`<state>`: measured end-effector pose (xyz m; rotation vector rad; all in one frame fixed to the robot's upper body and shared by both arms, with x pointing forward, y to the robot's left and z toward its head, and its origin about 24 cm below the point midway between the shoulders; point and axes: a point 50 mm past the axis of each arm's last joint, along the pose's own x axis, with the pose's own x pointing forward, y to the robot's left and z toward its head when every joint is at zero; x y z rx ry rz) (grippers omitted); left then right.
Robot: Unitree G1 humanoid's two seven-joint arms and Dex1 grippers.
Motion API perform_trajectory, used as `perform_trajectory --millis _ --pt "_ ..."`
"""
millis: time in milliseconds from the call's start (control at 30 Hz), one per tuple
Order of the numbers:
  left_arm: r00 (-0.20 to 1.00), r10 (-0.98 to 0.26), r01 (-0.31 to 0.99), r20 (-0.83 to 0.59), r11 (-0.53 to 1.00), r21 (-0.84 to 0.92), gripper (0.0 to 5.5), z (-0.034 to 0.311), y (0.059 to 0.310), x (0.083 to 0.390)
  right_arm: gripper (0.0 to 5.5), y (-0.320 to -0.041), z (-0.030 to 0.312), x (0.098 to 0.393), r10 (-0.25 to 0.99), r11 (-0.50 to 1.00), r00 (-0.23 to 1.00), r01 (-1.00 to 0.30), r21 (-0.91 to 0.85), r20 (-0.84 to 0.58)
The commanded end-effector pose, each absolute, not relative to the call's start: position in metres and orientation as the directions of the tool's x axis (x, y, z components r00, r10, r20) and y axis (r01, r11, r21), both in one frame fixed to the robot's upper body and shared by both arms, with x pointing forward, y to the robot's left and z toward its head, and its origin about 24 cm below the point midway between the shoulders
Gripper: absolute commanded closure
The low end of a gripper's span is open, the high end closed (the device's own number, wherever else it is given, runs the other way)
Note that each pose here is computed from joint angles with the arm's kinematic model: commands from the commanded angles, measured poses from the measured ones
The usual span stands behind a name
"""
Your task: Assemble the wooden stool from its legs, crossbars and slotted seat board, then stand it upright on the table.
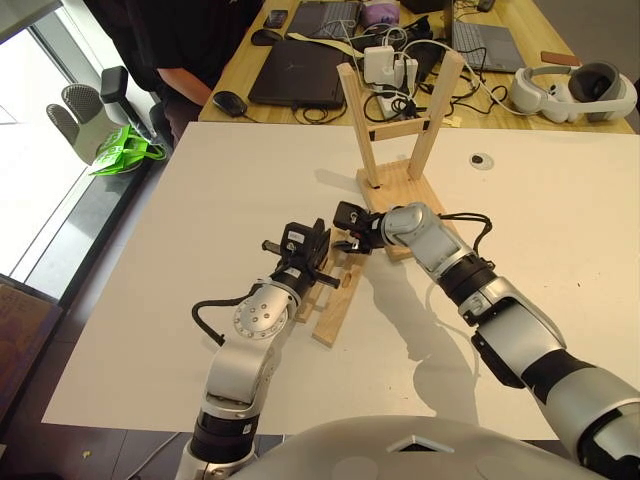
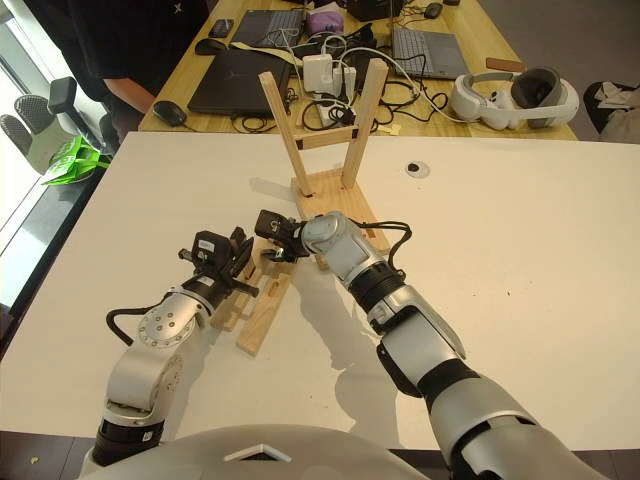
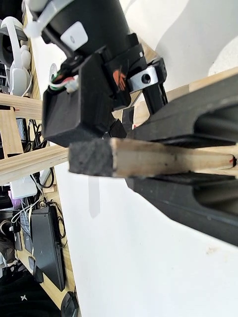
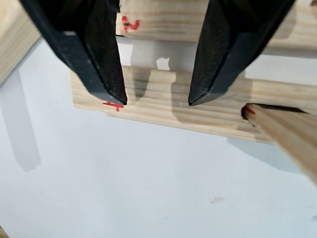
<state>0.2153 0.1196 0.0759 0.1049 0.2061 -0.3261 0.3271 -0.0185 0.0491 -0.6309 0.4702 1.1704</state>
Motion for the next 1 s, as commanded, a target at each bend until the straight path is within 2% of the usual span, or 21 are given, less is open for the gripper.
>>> perform_trajectory --millis 33,267,467,500,533,667,733,833,1000 --pt "0.95 -0.279 0.293 -0.14 0.951 0.095 5.1 0.085 0.118 0.209 3.17 -0.038 0.02 0.32 0.604 0.302 0.301 -0.943 -0.138 -0.738" --pt "0.94 -0.285 0.302 -0.188 0.951 0.067 5.1 0.077 0.116 0.194 3.17 -0.04 0.018 0.32 0.606 0.324 0.3 -0.939 -0.116 -0.737" --pt "0.939 -0.297 0.313 -0.173 0.947 0.074 5.1 0.079 0.115 0.2 3.17 -0.038 0.017 0.318 0.609 0.322 0.296 -0.94 -0.112 -0.736" --pt "0.938 -0.302 0.319 -0.168 0.944 0.083 4.74 0.079 0.115 0.202 3.17 -0.037 0.017 0.318 0.611 0.319 0.295 -0.941 -0.112 -0.735" --pt "0.937 -0.306 0.324 -0.167 0.942 0.091 4.73 0.08 0.115 0.203 3.17 -0.037 0.017 0.318 0.613 0.317 0.294 -0.942 -0.112 -0.733" --pt "0.934 -0.32 0.338 -0.162 0.936 0.102 4.06 0.081 0.114 0.206 3.17 -0.036 0.018 0.317 0.619 0.315 0.293 -0.943 -0.112 -0.728" --pt "0.936 -0.313 0.33 -0.162 0.94 0.091 4.06 0.083 0.114 0.207 3.17 -0.036 0.018 0.317 0.621 0.317 0.294 -0.942 -0.111 -0.727" --pt "0.945 -0.313 0.321 -0.097 0.943 0.085 4.06 0.102 0.118 0.212 3.17 -0.036 0.018 0.317 0.622 0.32 0.296 -0.941 -0.11 -0.725" --pt "0.942 -0.329 0.321 0.07 0.941 0.104 4.06 0.152 0.118 0.227 3.17 -0.037 0.017 0.317 0.62 0.327 0.298 -0.939 -0.106 -0.726"
